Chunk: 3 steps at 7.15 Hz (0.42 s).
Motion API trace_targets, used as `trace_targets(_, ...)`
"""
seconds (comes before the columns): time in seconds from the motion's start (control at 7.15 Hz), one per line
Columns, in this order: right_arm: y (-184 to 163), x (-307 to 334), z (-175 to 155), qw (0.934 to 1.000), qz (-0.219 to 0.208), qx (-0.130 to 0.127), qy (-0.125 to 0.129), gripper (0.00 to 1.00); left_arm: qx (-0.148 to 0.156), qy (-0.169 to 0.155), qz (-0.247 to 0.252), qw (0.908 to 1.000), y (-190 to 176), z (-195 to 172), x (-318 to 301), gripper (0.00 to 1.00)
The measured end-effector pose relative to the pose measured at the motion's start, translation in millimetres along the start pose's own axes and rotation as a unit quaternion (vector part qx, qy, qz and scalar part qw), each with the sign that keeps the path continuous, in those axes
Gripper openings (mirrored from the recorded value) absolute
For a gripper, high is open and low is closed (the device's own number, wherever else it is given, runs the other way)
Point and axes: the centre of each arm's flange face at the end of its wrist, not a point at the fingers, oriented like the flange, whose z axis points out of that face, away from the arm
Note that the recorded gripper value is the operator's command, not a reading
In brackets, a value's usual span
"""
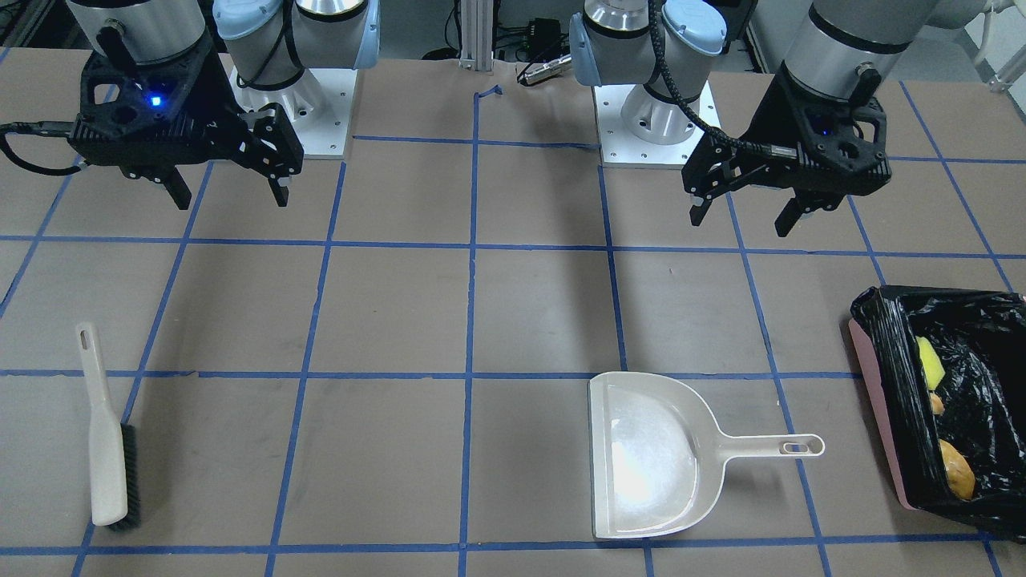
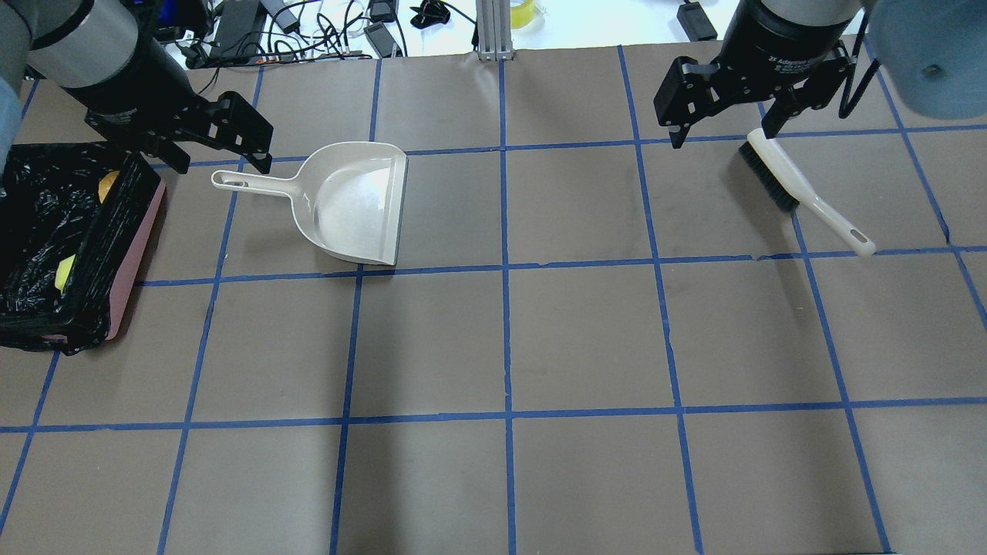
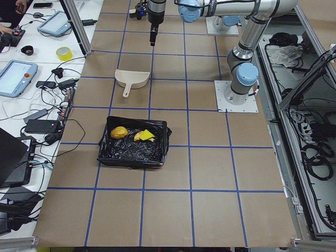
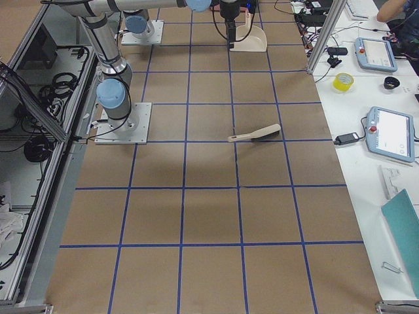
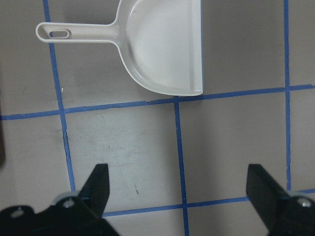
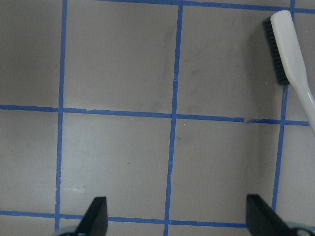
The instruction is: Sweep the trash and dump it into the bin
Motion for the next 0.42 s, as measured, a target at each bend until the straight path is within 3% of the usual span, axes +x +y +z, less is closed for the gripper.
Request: trace_targets(0.42,0.8,2.3,-0.9,1.0000,-0.002,-0.001,0.007,1.00,0.005,-0.002,0.000,1.0000,0.8,1.2,0.2,1.00)
